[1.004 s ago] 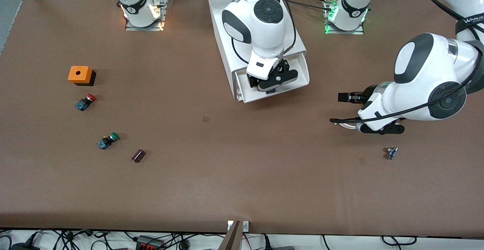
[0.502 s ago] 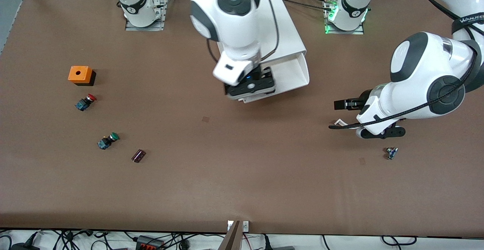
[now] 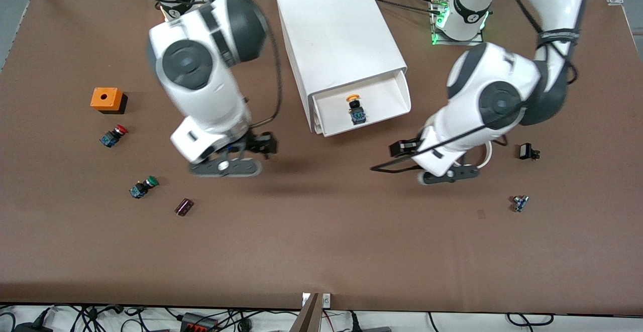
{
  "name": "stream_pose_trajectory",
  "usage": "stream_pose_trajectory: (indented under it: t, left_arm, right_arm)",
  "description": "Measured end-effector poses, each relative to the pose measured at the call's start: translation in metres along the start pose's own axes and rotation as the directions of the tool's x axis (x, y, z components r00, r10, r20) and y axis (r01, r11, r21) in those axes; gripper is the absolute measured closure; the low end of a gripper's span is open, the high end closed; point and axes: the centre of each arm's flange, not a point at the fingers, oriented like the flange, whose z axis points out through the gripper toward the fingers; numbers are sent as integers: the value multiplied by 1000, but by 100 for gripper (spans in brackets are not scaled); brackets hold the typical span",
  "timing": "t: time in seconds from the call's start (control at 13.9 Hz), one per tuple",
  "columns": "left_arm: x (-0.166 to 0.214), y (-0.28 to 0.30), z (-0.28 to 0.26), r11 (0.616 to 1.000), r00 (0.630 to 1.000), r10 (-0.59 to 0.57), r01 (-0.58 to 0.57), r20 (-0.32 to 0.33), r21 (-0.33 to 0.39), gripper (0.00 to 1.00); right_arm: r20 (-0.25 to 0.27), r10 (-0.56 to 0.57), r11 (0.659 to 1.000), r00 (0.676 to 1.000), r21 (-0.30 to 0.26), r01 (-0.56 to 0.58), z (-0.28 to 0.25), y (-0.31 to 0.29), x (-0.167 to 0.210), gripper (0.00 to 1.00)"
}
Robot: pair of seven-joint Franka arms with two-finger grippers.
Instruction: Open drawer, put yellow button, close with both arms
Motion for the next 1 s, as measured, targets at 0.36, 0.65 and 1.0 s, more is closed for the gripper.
stream_pose_trajectory:
  t: [0.36, 0.65, 1.0]
  left_arm:
    - [-29, 25, 48, 997, 998, -47, 45, 32, 70, 0]
    - [-59, 51, 72, 995, 998, -58, 55, 37, 85, 0]
    - [-84, 57, 84, 994, 998, -32, 25, 59, 108, 0]
  right_arm:
    - [45, 77, 997, 996, -19, -76, 5, 104, 31, 0]
    - [152, 66, 997, 986, -49, -60, 14, 115, 20, 0]
    - [168, 59, 998, 984, -45, -52, 11, 150, 25, 0]
